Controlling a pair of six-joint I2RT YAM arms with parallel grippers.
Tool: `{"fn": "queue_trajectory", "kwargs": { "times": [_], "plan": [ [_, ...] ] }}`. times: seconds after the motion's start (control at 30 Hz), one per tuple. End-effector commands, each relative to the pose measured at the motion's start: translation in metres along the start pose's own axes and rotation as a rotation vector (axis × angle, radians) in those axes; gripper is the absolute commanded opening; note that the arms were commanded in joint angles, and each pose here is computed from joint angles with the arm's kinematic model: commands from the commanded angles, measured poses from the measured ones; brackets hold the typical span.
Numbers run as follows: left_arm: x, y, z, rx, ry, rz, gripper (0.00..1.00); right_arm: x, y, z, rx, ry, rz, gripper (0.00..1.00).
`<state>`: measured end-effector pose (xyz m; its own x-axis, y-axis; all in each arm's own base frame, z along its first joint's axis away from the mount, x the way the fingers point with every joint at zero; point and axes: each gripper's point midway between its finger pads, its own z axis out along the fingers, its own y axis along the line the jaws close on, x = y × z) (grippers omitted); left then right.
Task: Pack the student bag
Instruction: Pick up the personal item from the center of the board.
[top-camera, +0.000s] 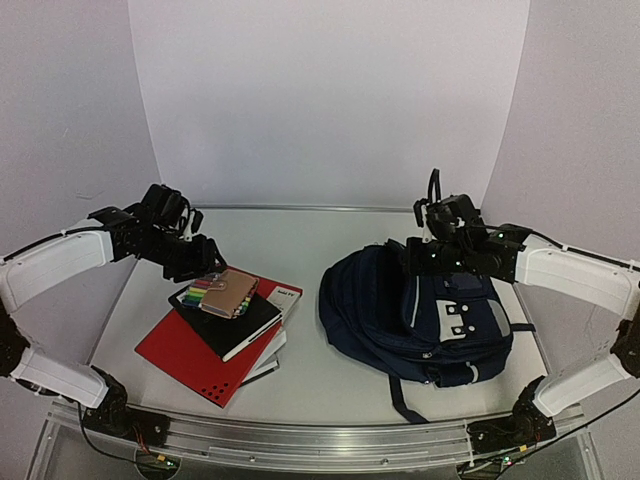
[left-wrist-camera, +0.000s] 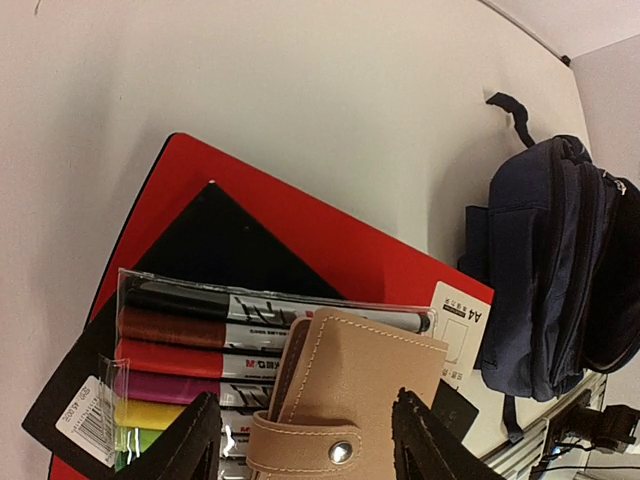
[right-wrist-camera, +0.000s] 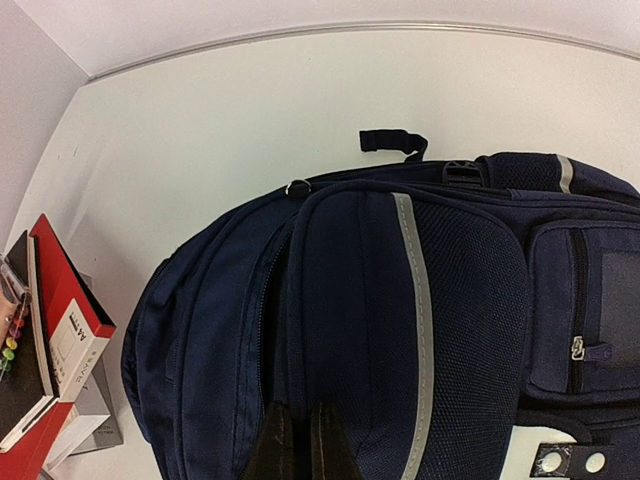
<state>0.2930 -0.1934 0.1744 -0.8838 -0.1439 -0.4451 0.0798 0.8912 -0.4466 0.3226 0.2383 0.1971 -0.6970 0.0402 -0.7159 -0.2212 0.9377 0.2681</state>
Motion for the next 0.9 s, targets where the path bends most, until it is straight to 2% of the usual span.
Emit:
{"fn": "queue_trajectory", "kwargs": {
  "times": [0.0,0.43,0.63,0.73,0.87],
  "plan": [
    [0.004,0.002,0.007,0.013,0.029,-0.002,0.53,-0.042,0.022,-0.014,-0.085,-0.142,0.025,0.00],
    [0.007,-0.001,0.030,0.075,0.092,-0.016,0.44,-0.041,0.023,-0.013,-0.092,-0.137,0.023,0.00],
    [0.013,-0.001,0.037,0.086,0.130,-0.006,0.25,-0.041,0.021,-0.013,-0.084,-0.140,0.024,0.00],
    [0.012,-0.012,0.029,0.150,0.107,0.011,0.15,-0.042,0.021,-0.013,-0.083,-0.143,0.025,0.00],
    [0.008,-0.025,0.017,0.229,0.063,0.024,0.08,-0.044,0.022,-0.014,-0.082,-0.149,0.029,0.00]
  ]
}}
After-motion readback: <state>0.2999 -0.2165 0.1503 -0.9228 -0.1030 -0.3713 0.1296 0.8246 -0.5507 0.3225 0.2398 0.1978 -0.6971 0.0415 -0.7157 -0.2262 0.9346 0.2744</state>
